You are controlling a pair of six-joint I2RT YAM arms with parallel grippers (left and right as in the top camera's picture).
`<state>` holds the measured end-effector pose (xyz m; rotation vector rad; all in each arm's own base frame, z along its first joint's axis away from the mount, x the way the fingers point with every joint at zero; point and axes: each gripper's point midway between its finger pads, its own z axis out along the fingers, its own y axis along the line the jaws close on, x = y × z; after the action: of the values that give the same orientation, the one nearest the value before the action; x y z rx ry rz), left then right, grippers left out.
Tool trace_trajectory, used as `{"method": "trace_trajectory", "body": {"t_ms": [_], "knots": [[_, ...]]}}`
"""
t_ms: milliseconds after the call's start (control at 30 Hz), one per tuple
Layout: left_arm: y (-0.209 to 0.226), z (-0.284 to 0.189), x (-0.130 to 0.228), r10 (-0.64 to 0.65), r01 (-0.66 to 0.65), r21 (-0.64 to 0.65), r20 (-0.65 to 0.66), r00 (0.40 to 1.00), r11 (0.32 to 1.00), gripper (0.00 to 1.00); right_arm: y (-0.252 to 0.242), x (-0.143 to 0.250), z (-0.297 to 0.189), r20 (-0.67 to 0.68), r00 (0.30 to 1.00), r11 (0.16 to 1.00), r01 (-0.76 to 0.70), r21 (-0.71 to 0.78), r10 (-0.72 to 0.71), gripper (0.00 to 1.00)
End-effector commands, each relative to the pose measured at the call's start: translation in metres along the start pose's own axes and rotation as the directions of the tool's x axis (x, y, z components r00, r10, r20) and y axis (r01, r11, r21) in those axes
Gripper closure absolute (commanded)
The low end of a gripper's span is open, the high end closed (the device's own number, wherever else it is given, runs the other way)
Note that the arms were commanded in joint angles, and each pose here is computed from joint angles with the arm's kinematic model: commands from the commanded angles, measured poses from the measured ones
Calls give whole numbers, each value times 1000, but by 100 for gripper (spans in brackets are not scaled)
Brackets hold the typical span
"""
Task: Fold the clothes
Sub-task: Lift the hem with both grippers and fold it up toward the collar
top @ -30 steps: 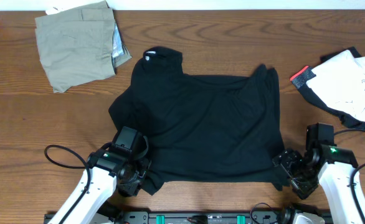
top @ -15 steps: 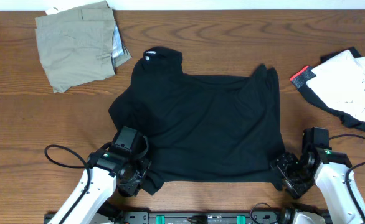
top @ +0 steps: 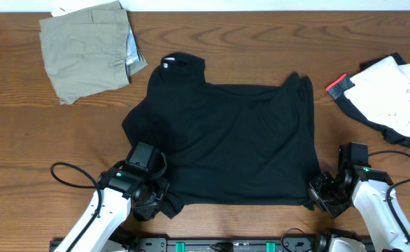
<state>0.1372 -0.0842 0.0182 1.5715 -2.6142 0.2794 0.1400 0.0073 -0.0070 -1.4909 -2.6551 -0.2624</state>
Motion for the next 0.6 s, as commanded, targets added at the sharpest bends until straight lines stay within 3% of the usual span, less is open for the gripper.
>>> {"method": "trace_trajectory", "body": {"t_ms": [0, 167, 567], "knots": [[2, 2, 0, 47, -47, -12, 4, 999, 999, 62, -6, 1, 4, -11, 1000, 1000, -20, 16, 20, 99], [2, 1, 7, 92, -93, -7, -38, 995, 996, 94, -3, -1, -2, -4, 1000, 1000, -20, 19, 20, 99], [5, -31, 12, 133, -135, -32, -43, 990, 990, 94, 3, -12, -27, 36, 999, 999, -19, 51, 17, 99]]}}
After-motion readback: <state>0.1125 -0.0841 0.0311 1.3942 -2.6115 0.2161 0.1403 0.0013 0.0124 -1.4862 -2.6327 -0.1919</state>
